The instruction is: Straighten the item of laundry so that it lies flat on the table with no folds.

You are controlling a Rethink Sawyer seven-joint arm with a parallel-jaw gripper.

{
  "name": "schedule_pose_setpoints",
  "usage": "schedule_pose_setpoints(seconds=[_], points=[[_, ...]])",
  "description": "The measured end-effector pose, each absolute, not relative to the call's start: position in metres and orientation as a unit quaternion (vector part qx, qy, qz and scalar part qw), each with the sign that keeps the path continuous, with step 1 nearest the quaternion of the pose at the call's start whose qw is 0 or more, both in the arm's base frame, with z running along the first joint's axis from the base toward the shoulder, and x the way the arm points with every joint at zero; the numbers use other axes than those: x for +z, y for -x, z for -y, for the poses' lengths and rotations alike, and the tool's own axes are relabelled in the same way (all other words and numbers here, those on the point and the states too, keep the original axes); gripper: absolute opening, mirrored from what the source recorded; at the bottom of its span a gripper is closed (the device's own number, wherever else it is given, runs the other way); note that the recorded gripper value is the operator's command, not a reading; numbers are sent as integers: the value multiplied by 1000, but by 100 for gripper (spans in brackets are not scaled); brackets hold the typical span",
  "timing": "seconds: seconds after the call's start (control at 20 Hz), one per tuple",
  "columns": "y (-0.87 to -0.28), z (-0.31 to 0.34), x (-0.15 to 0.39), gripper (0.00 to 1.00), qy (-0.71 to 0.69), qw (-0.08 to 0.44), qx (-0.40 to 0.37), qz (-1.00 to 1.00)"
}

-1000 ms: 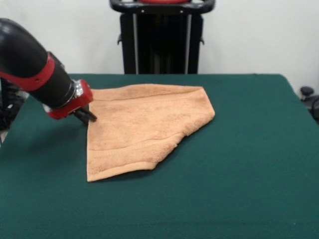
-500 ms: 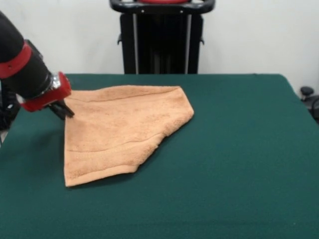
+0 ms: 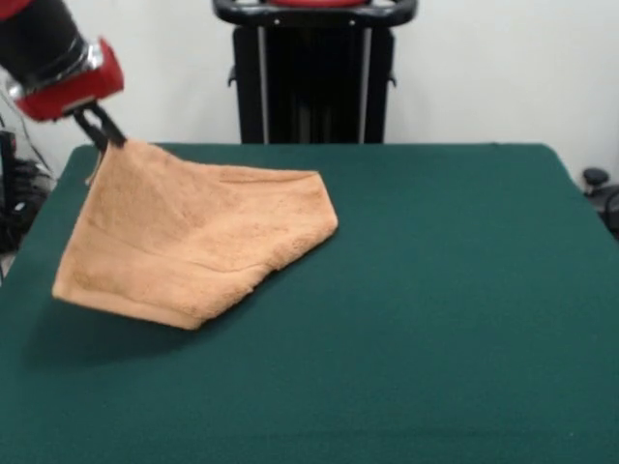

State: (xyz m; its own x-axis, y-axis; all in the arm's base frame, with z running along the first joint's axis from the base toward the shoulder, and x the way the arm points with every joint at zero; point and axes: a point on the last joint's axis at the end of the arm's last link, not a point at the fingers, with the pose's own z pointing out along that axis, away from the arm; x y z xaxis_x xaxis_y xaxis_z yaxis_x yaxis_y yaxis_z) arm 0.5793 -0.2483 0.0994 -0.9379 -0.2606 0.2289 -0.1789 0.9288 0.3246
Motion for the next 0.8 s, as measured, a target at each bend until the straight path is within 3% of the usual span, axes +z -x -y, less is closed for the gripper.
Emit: schedule_pose_setpoints(seconds=[0.8], points=[[-576, 144, 200, 0, -165, 113, -111, 974]])
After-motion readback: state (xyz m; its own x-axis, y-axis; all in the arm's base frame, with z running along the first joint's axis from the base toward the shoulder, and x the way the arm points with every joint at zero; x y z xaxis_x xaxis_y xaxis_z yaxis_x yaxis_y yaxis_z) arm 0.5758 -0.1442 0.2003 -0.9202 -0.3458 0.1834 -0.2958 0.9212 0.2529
